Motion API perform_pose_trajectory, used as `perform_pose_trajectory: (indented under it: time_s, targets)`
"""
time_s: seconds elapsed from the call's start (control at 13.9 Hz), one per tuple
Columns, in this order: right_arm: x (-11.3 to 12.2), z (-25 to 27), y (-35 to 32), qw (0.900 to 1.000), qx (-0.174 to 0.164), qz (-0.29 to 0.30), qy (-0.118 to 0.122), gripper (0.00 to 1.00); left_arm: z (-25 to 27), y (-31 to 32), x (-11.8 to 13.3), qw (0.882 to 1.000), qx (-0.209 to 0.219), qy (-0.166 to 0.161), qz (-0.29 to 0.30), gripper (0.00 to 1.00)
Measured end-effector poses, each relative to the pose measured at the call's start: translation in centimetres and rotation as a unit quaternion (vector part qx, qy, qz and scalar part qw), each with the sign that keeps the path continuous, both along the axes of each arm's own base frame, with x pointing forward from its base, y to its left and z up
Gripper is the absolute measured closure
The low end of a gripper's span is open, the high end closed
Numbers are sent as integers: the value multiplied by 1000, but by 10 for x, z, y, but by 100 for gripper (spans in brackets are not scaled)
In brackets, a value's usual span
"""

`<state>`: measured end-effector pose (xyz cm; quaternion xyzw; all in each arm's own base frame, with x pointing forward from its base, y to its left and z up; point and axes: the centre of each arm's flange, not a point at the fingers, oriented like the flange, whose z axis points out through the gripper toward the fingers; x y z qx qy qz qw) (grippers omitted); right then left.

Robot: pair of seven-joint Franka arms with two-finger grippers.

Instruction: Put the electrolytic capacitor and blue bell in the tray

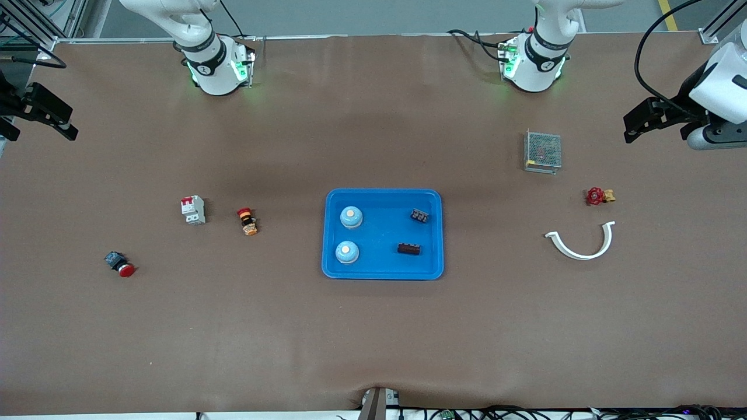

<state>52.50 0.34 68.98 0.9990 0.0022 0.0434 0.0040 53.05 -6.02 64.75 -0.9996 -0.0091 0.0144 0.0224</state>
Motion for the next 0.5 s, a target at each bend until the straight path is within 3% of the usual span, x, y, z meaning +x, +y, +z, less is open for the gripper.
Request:
perform_pose_trajectory:
  time_s: [0.29,0.5]
  targets:
    - [-2,-5,1,1000,4,-1,18,0,0,0,0,1000,-3,1,1,0]
    - [-3,-7,7,999,37,-22,29,0,0,3,0,1000,-3,0,4,0]
